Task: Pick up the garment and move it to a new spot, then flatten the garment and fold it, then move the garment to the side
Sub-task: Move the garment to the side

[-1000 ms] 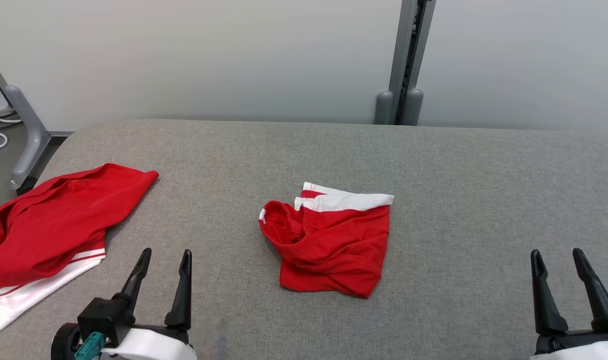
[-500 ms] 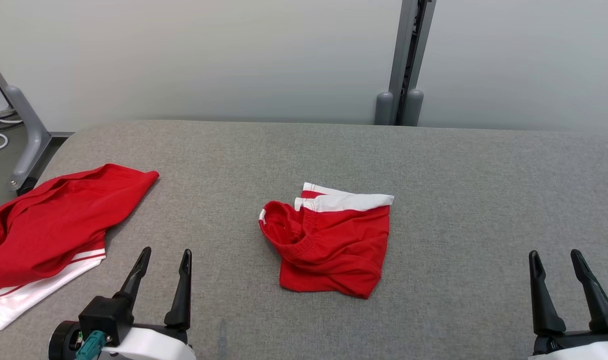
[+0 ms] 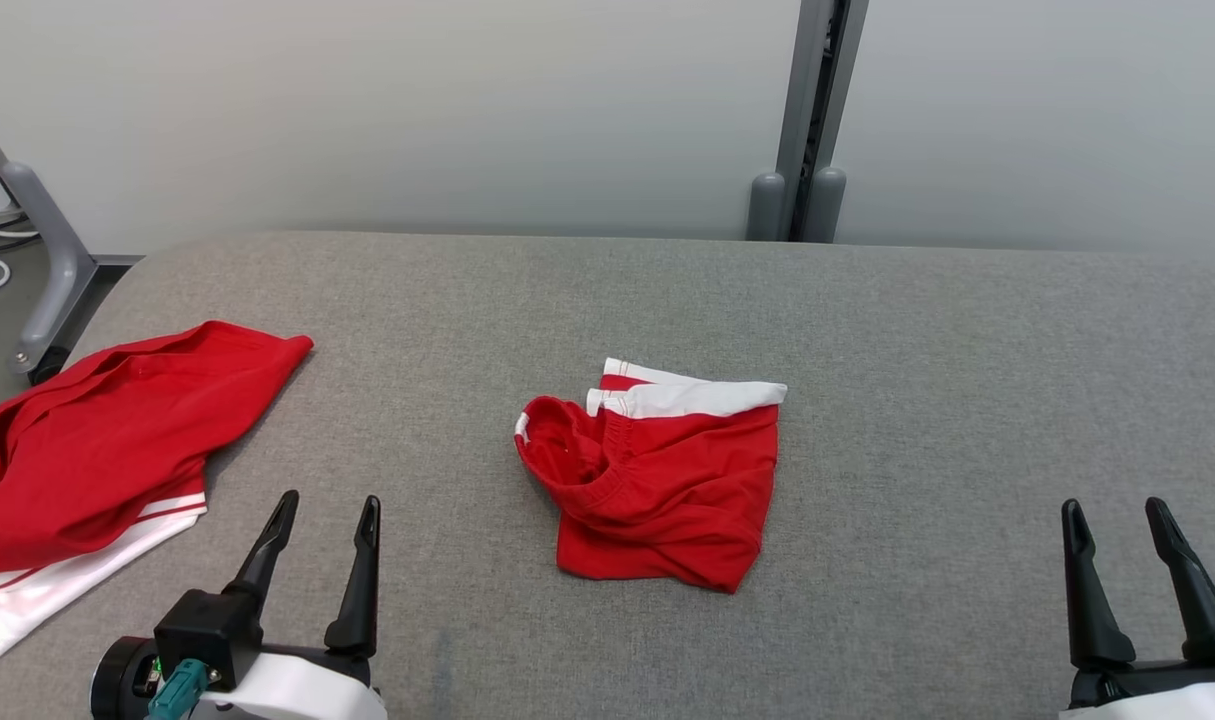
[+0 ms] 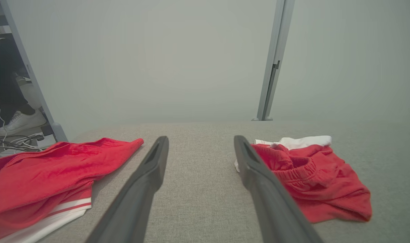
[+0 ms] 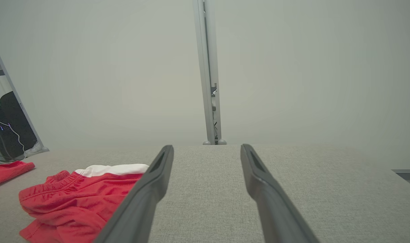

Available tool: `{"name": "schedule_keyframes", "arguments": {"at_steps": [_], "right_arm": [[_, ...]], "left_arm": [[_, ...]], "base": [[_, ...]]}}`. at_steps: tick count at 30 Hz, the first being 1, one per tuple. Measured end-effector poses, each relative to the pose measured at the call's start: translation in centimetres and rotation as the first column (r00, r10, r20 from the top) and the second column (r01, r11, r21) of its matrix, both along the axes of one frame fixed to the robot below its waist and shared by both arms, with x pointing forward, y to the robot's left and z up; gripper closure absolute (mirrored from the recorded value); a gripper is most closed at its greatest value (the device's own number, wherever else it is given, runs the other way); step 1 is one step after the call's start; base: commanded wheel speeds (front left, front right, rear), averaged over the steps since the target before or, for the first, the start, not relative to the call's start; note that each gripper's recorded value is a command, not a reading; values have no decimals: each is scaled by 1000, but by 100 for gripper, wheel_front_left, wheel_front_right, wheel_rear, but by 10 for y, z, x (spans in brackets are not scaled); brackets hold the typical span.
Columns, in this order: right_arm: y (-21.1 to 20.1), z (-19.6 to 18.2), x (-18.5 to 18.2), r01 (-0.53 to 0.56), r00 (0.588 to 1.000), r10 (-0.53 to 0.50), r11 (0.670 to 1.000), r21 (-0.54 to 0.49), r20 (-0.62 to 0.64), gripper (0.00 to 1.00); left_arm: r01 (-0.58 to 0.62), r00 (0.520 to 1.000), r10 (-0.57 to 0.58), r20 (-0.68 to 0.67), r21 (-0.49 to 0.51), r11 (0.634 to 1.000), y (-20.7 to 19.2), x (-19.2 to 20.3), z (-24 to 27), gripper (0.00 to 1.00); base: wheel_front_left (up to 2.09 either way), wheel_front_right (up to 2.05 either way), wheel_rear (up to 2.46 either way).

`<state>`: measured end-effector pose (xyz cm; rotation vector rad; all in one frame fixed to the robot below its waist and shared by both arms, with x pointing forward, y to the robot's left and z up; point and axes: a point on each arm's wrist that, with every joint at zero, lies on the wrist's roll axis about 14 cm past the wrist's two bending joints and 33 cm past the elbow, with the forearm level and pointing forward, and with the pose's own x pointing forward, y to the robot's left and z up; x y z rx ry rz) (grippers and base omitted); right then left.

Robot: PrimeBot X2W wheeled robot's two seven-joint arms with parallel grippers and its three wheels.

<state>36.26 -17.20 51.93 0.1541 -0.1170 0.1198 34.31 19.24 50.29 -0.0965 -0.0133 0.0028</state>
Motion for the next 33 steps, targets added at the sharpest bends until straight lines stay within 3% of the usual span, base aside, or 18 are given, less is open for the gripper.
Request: {"name": "schedule_keyframes", "arguments": {"at_steps": [10, 17, 27, 33], "right_arm": [[9, -17, 20, -27, 998, 27, 1000, 3, -48, 0], [61, -44, 62, -170, 977, 174, 985, 41, -120, 0], [149, -106, 80, -361, 866, 392, 920, 154, -309, 0], [180, -128, 69, -401, 784, 468, 884, 242, -408, 0]], "left_arm": [[-7, 1000, 7, 29, 2, 1000, 2, 14, 7, 0], [-42, 998, 42, 43, -1, 999, 11, 26, 6, 0], [-105, 995, 105, 0, 0, 995, 28, 29, -11, 0], [-111, 994, 111, -5, -3, 994, 29, 31, -14, 0]], "base": [[0, 0, 0], [0, 0, 0], [0, 0, 0], [0, 0, 0]]}}
